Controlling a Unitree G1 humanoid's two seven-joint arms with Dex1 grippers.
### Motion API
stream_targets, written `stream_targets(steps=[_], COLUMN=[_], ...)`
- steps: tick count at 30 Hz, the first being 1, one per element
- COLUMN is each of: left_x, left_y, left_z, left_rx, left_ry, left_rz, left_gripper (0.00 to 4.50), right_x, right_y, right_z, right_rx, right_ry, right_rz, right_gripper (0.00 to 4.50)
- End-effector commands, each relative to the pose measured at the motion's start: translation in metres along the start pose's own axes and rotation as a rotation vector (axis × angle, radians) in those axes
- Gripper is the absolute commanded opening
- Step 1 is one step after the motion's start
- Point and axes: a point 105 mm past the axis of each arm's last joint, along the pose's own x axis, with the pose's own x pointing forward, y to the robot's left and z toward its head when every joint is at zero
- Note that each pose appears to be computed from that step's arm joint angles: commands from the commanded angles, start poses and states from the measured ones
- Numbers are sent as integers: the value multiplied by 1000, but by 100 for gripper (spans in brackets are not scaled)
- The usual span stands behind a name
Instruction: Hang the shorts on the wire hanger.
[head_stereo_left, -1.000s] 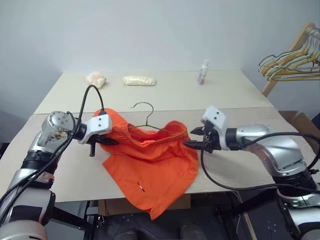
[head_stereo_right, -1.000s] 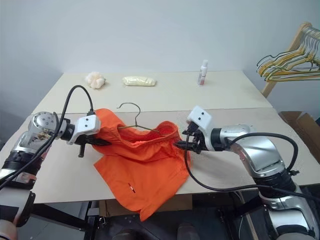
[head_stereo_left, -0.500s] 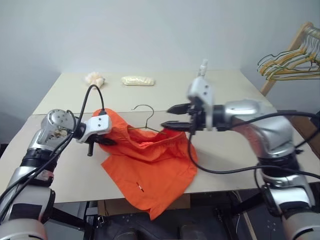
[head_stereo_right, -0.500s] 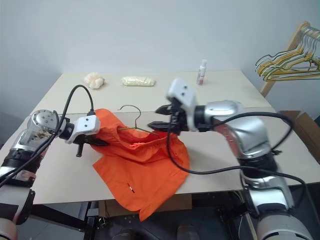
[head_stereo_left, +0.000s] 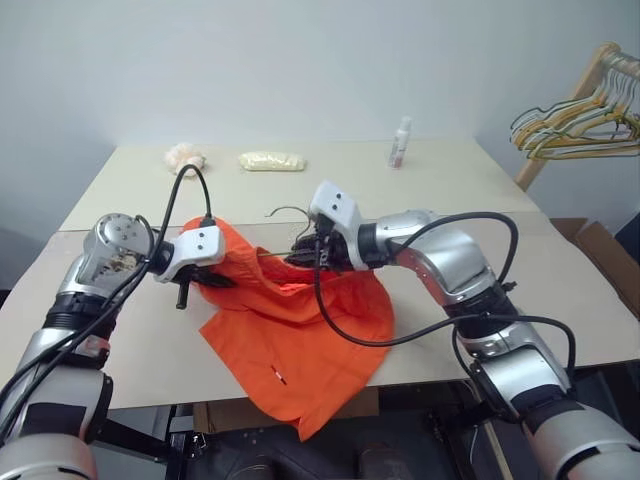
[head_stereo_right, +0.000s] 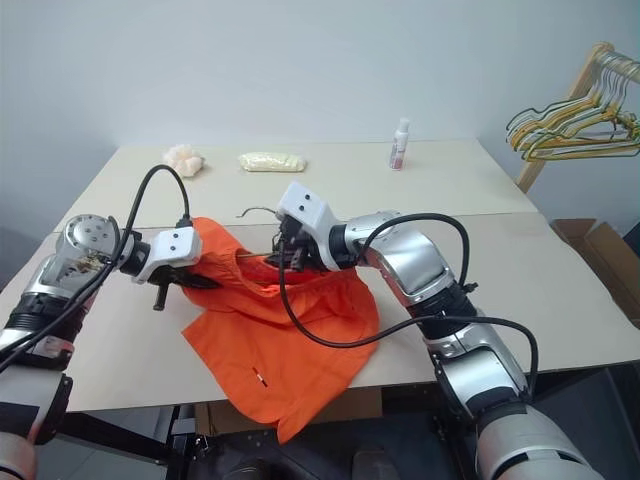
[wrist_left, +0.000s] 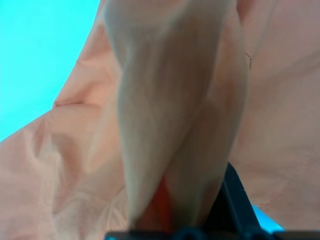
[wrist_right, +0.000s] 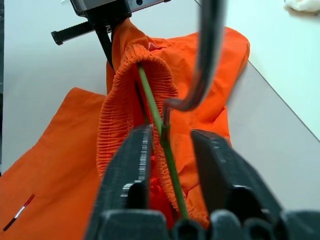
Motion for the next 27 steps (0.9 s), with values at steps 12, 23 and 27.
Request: stream_targets(steps=[12, 23, 27], left_x=[-37, -57, -44], left_y=[9, -3, 6], left_z=[41, -3, -27], left_rx=[-16, 13, 31], left_ry=[-208, -13, 98], left_rz=[-12, 2, 93], left_gripper=[134, 446, 446], right_x=[-17, -22, -25], right_y=[3, -5, -5], right_z=[11, 10, 12], right_rx=[-248, -240, -230], right_ry=[-140, -146, -158], right_rz=[122, 102, 107], right_gripper=[0, 0, 0])
